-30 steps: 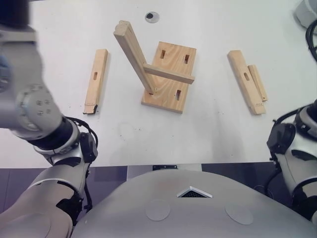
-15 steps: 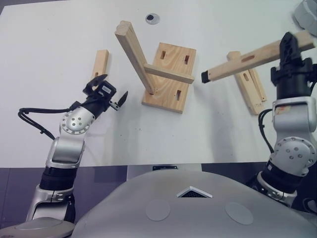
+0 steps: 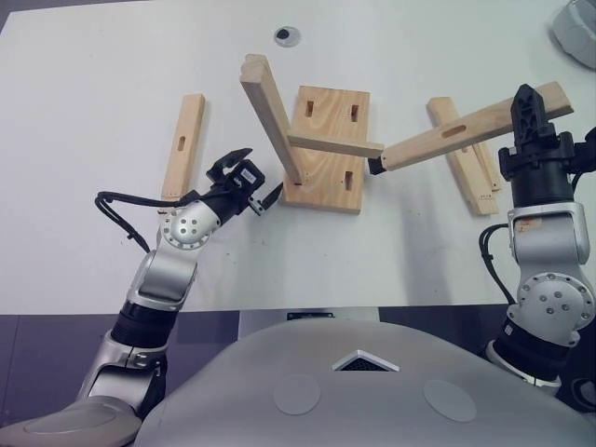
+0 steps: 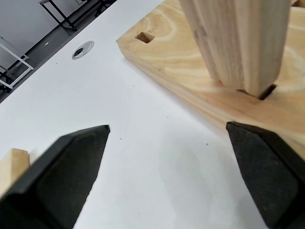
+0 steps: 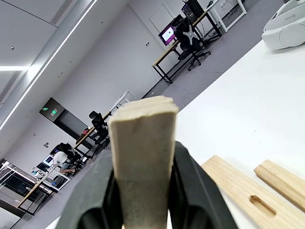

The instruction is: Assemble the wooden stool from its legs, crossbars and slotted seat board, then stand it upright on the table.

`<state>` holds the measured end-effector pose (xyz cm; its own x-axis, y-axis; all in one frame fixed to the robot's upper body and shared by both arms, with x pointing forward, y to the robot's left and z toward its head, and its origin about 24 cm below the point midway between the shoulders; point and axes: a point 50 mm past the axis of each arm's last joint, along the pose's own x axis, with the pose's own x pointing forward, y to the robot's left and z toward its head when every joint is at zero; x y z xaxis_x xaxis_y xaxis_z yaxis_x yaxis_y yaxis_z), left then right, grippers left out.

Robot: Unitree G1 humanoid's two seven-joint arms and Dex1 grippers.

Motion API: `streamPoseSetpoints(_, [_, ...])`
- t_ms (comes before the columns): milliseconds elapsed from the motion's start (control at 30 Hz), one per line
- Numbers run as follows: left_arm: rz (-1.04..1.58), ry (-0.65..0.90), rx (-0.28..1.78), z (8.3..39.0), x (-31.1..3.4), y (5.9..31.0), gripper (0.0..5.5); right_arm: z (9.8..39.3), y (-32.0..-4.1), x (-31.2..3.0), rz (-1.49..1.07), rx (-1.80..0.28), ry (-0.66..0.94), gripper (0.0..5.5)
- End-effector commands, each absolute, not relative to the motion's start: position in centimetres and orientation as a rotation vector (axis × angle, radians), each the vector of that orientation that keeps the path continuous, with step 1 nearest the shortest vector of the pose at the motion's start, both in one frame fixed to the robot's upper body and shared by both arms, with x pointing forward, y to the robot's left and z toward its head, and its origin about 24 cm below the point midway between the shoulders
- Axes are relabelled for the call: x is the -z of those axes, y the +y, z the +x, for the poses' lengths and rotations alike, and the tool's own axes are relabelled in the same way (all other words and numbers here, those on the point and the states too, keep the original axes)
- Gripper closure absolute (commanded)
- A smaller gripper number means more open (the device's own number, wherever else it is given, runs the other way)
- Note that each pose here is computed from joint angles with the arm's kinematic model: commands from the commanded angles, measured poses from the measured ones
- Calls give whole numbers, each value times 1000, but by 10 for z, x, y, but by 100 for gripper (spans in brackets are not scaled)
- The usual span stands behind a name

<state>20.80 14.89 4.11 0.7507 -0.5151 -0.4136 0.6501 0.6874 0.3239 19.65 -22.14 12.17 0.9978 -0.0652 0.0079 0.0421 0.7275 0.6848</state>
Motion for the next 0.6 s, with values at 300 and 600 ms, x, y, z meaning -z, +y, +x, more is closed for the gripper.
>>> streamPoseSetpoints(300, [389, 273, 656, 206, -45, 128, 98, 198, -239, -137, 844, 50, 36, 448])
streamPoseSetpoints(600, [359, 264, 670, 206, -44, 115, 98, 200, -215, -123, 862, 15, 147, 448])
